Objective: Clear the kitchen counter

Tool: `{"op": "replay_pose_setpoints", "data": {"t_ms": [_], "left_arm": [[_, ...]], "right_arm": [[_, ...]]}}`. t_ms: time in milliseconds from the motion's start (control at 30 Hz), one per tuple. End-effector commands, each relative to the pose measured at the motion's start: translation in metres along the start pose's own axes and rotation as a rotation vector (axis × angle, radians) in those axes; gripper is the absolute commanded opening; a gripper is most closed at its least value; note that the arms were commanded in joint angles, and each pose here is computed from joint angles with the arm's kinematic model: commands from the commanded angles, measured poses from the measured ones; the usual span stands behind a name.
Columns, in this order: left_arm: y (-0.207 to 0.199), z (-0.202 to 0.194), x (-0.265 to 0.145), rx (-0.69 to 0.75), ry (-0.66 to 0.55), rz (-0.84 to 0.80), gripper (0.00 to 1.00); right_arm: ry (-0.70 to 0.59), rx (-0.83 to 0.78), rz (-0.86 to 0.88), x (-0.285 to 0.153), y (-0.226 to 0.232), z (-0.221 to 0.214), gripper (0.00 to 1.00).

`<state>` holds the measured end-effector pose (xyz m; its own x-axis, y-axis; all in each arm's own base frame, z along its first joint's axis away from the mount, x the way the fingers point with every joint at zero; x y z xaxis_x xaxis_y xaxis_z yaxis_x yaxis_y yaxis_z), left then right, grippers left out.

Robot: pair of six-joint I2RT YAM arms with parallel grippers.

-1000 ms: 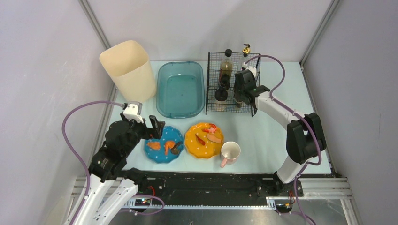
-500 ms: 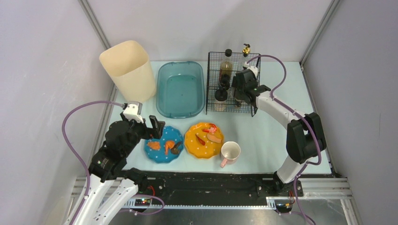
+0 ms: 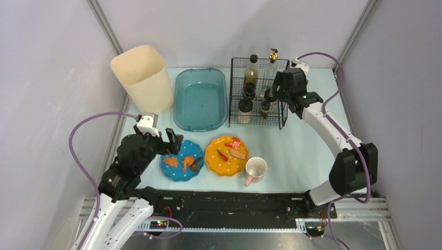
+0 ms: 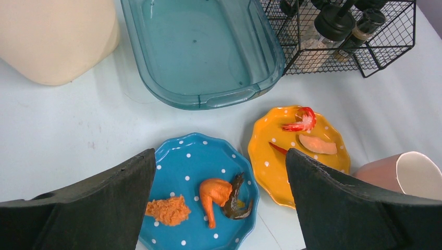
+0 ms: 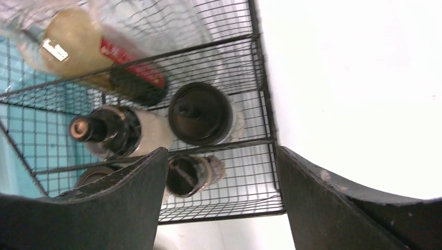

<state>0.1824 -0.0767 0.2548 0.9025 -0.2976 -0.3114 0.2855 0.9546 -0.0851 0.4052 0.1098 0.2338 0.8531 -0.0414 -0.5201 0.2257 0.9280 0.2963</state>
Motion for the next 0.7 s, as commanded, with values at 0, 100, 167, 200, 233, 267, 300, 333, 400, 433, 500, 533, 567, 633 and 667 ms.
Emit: {"op": "replay_pose_setpoints", "data": {"t_ms": [0,100,167,200,233,267,300,333,400,433,500,533,567,633,667], "left_arm": [[0.001,0.003,0.001,0.007,-0.012,0.004,0.98],[0.001,0.003,0.001,0.006,-0.012,0.004,0.98],[0.001,0.003,0.000,0.006,-0.014,0.003,0.98],[0.001,0.003,0.000,0.006,-0.014,0.001,0.98],[0.001,0.004,0.000,0.006,-0.015,0.002,0.98],[0.001,0.003,0.000,0.006,-0.015,0.002,0.98],[0.001,0.003,0.000,0.006,-0.015,0.003,0.98],[0.001,0.003,0.000,0.006,-0.014,0.002,0.98],[0.001,0.003,0.000,0.006,-0.014,0.001,0.98],[0.001,0.003,0.000,0.006,-0.013,0.001,0.98],[0.001,0.003,0.001,0.006,-0.013,0.001,0.98],[0.001,0.003,0.001,0.006,-0.012,0.000,0.98],[0.001,0.003,0.001,0.006,-0.011,0.000,0.98],[0.000,0.003,0.001,0.007,-0.008,0.000,0.98],[0.001,0.002,0.001,0.008,-0.008,0.000,0.98]], "right_arm": [[-0.057,0.021,-0.016,-0.008,-0.011,0.027,0.79],[-0.067,0.034,-0.045,-0.002,-0.022,0.033,0.79],[-0.069,0.047,-0.054,0.003,-0.028,0.035,0.78],[-0.072,0.052,-0.054,0.006,-0.030,0.036,0.76],[-0.071,0.060,-0.054,0.008,-0.032,0.038,0.76],[-0.074,0.060,-0.050,0.012,-0.032,0.039,0.74],[-0.073,0.060,-0.048,0.014,-0.033,0.039,0.74],[-0.074,0.053,-0.046,0.018,-0.034,0.039,0.73],[-0.071,0.050,-0.057,0.024,-0.036,0.037,0.71],[-0.068,0.050,-0.058,0.026,-0.037,0.036,0.70],[-0.054,0.054,-0.064,0.035,-0.040,0.032,0.68],[-0.050,0.056,-0.065,0.037,-0.042,0.032,0.67],[-0.045,0.056,-0.066,0.041,-0.042,0.030,0.65],[-0.039,0.059,-0.065,0.046,-0.044,0.028,0.63],[-0.035,0.060,-0.059,0.048,-0.043,0.027,0.61]]}}
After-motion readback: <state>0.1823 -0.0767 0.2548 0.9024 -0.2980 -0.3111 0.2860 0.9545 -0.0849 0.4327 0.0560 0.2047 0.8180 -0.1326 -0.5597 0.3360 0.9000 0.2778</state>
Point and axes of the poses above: each gripper's point midway between its finger pads, its own x axis out along the fingers, its own y axis along the line the jaws close on, z = x × y, the point moved 3 cm from there along -x, back along the fingers, and after that the axes turned 6 degrees about x, right-handed, at the moved point
